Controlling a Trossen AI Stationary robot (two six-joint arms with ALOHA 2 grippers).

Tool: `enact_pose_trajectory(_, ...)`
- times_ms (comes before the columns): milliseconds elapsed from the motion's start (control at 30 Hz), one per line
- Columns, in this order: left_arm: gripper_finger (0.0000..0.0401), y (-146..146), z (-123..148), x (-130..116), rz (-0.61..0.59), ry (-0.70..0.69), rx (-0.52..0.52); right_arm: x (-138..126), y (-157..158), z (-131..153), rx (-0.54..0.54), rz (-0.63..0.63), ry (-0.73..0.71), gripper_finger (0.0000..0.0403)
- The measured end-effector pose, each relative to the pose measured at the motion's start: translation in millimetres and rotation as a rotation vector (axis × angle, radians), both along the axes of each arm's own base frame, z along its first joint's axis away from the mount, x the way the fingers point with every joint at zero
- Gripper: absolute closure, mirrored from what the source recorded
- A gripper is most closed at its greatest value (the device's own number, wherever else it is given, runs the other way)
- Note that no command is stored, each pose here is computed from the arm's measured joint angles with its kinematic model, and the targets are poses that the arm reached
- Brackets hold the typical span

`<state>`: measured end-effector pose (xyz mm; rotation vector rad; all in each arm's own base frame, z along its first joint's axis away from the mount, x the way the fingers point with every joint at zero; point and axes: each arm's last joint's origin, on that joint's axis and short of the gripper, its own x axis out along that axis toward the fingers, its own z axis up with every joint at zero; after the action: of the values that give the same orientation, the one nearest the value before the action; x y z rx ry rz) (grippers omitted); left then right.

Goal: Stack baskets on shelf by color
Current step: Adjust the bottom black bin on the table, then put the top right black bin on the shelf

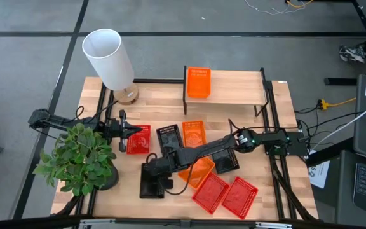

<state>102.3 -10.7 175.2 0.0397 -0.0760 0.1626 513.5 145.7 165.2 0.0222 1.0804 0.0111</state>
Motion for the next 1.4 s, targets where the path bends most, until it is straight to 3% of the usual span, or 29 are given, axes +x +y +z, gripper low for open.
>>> enact_pose_trajectory(167, 0.0401, 0.0, 0.0, 0.0, 0.0, 0.0, 0.0, -3.0, -0.6, 14.4, -0.007, -0.007, 0.026, 0.0324)
enact_pose_trajectory(367, 0.0401, 0.0, 0.0, 0.0, 0.0, 0.0, 0.0, -17.0, -2.9, 12.4, -0.051, -0.049, 0.169, 0.0324)
enact_pose_trajectory(567, 0.0401, 0.0, 0.0, 0.0, 0.0, 0.0, 0.001, -19.0, 6.4, 23.5, -0.1, -0.029, 0.107, 0.0324)
enact_pose_trajectory(700, 0.0401, 0.0, 0.0, 0.0, 0.0, 0.0, 0.001, -30.2, 9.7, 39.2, -0.111, -0.015, 0.139, 0.0324)
enact_pose_trajectory(1000, 0.0401, 0.0, 0.0, 0.0, 0.0, -0.001, 0.001, -90.9, 19.2, 84.9, -0.284, -0.104, 0.375, 0.0324)
enact_pose_trajectory(1267, 0.0401, 0.0, 0.2, 0.0, 0.0, -0.001, 0.0, -139.4, 34.3, 129.2, -0.301, -0.078, 0.301, 0.0324)
enact_pose_trajectory(1400, 0.0401, 0.0, 0.1, 0.0, 0.0, -0.001, 0.0, -179.8, 28.9, 136.2, -0.356, -0.166, 0.288, 0.0324)
